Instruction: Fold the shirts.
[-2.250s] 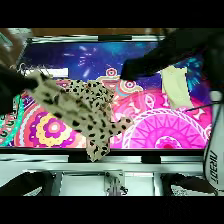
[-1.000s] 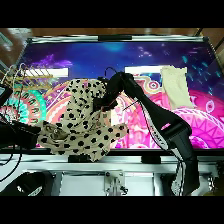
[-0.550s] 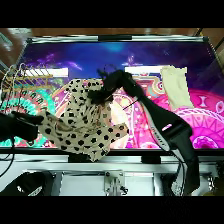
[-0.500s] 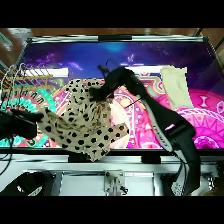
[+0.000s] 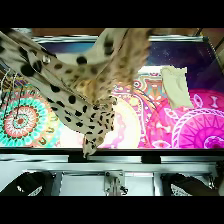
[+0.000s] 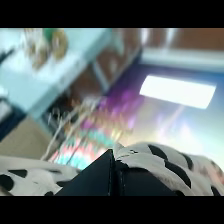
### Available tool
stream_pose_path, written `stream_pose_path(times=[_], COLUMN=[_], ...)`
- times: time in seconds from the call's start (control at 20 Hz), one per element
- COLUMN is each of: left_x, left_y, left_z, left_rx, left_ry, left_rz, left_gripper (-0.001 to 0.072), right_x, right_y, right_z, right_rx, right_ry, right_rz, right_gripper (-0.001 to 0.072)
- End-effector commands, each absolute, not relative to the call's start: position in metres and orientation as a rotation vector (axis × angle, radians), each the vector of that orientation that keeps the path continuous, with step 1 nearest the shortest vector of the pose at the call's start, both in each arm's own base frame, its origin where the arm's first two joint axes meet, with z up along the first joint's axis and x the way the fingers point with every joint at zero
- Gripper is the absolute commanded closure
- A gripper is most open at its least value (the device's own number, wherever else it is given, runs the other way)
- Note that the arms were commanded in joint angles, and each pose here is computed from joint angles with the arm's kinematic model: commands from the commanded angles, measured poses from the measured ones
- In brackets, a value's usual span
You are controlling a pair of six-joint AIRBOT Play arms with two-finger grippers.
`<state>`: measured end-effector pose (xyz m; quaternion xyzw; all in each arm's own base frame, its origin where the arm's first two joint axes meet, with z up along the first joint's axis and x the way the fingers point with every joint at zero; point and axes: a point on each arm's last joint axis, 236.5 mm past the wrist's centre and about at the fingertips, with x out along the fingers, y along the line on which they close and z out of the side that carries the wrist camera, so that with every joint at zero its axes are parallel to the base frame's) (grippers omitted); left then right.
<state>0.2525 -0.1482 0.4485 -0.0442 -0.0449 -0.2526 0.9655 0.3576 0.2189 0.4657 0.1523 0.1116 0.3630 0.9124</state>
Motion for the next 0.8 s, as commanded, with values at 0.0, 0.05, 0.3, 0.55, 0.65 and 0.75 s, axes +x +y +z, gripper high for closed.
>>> stream_pose_path(times=[0.0, 0.05, 0.3, 0.55, 0.65, 0.75], left_x=[0.256, 0.263, 0.277, 0.267, 0.271, 0.286], left_y=[-0.140, -0.134, -0.112, -0.130, -0.133, -0.137], left_z=[0.439, 0.421, 0.412, 0.490, 0.496, 0.466], left_rx=[-0.068, -0.050, -0.045, -0.168, -0.177, -0.144], left_ry=[-0.032, 0.044, 0.079, -0.239, -0.269, -0.150], left_rz=[-0.477, -0.444, -0.352, -0.451, -0.457, -0.438], left_gripper=[0.0662, 0.0662, 0.0662, 0.0662, 0.0662, 0.0662], right_x=[0.274, 0.261, 0.250, 0.263, 0.270, 0.276], right_y=[0.153, 0.144, 0.140, 0.140, 0.133, 0.120], right_z=[0.543, 0.546, 0.488, 0.475, 0.491, 0.487], right_rx=[0.268, 0.261, 0.224, 0.202, 0.205, 0.182], right_ry=[-0.021, -0.030, 0.213, 0.239, 0.164, 0.168], right_rz=[0.604, 0.582, 0.546, 0.528, 0.498, 0.439], right_gripper=[0.0635, 0.0635, 0.0635, 0.0635, 0.0635, 0.0635])
